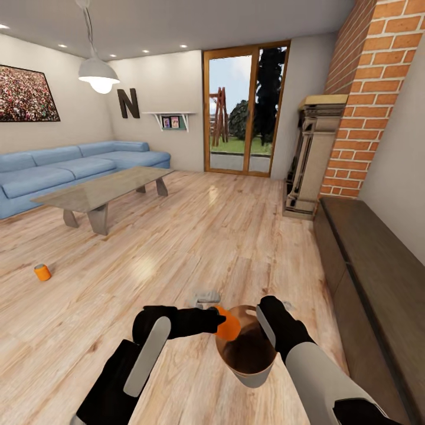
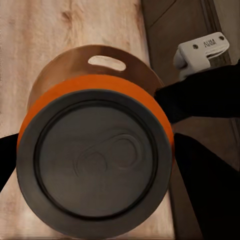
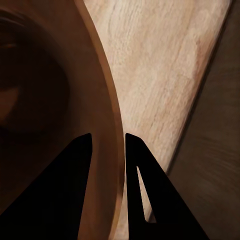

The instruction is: Put the three can of soda from the living room inside the tash can in the kitchen.

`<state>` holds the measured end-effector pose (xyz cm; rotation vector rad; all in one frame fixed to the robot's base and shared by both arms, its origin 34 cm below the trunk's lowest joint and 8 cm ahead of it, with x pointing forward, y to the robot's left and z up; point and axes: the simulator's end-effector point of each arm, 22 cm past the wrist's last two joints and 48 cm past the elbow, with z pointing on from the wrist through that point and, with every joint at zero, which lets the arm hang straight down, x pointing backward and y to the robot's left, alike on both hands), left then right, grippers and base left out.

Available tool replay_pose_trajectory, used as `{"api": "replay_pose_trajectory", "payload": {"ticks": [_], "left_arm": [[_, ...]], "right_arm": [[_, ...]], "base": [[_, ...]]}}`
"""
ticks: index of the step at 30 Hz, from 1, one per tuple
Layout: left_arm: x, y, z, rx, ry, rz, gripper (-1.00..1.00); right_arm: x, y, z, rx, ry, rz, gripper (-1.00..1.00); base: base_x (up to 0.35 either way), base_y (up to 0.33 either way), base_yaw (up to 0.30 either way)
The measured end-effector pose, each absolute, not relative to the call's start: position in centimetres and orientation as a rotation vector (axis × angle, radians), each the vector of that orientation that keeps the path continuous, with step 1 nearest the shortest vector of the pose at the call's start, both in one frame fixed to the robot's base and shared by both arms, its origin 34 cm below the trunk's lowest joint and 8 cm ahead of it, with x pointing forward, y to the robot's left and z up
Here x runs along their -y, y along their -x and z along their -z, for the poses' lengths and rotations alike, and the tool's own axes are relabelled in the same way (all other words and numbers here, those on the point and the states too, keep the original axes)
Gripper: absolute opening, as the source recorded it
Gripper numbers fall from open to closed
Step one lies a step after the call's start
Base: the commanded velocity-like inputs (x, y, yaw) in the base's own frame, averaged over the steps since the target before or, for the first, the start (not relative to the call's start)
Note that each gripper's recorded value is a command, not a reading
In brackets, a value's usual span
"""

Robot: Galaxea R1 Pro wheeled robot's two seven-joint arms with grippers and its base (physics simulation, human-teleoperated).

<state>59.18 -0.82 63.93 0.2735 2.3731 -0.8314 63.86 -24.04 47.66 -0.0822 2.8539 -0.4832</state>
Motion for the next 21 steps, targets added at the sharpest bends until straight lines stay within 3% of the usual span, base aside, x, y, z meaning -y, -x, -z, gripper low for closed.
{"api": "replay_pose_trajectory", "payload": {"ticks": [21], "left_arm": [[2.4, -58.6, -57.9, -2.446, -0.261, 0.746, -1.00]], "right_arm": [[22.4, -63.8, -47.6, -2.859, 0.098, 0.446, -1.00]], "base": [[0.000, 0.000, 0.000]]}}
